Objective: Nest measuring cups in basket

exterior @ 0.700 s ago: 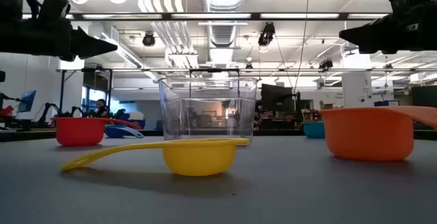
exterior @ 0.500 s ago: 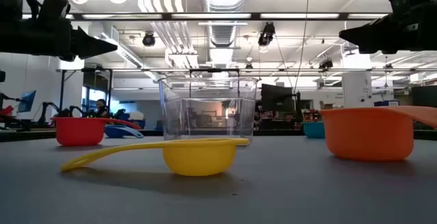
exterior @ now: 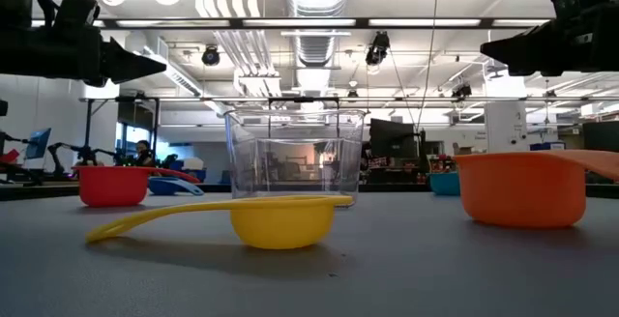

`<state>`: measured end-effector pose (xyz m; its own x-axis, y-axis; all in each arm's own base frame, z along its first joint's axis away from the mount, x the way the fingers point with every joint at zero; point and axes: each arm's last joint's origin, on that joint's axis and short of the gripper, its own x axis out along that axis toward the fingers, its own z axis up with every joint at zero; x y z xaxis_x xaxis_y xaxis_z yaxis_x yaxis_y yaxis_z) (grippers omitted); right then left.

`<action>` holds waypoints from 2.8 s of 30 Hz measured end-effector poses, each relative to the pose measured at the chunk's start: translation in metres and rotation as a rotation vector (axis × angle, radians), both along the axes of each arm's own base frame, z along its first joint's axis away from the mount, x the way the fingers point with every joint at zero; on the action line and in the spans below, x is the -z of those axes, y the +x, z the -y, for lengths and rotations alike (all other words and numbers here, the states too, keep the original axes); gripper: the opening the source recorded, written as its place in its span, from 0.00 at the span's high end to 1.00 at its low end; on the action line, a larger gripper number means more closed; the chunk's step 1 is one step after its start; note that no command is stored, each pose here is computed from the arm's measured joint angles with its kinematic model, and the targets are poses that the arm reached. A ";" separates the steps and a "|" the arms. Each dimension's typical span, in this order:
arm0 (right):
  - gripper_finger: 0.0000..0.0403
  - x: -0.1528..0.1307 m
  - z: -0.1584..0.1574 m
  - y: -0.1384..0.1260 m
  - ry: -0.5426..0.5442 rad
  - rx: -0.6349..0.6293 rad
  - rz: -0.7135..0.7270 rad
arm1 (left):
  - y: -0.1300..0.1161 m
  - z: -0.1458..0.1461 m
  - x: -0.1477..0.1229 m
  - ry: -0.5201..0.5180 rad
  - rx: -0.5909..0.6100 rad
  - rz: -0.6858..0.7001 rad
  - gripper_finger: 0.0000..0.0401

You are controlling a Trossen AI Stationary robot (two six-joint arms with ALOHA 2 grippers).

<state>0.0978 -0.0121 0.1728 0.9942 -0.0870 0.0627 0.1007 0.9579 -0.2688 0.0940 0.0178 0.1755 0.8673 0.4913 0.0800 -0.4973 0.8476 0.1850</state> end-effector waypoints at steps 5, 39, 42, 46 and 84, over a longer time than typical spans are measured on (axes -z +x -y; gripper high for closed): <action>0.98 0.000 0.000 0.000 0.000 0.000 0.000 | 0.000 0.000 0.000 0.000 0.000 0.000 1.00; 0.98 0.000 0.000 0.000 0.000 0.000 0.000 | 0.000 0.000 0.000 0.000 0.000 0.000 1.00; 0.98 0.000 0.000 0.000 0.000 0.000 0.000 | 0.000 0.000 0.000 0.000 0.000 0.000 1.00; 0.98 0.000 0.000 0.000 -0.048 0.003 -0.004 | 0.000 0.000 0.000 0.000 0.000 0.000 1.00; 0.98 -0.071 -0.003 -0.018 0.164 -0.048 0.337 | -0.016 0.007 -0.050 -0.291 0.353 0.723 1.00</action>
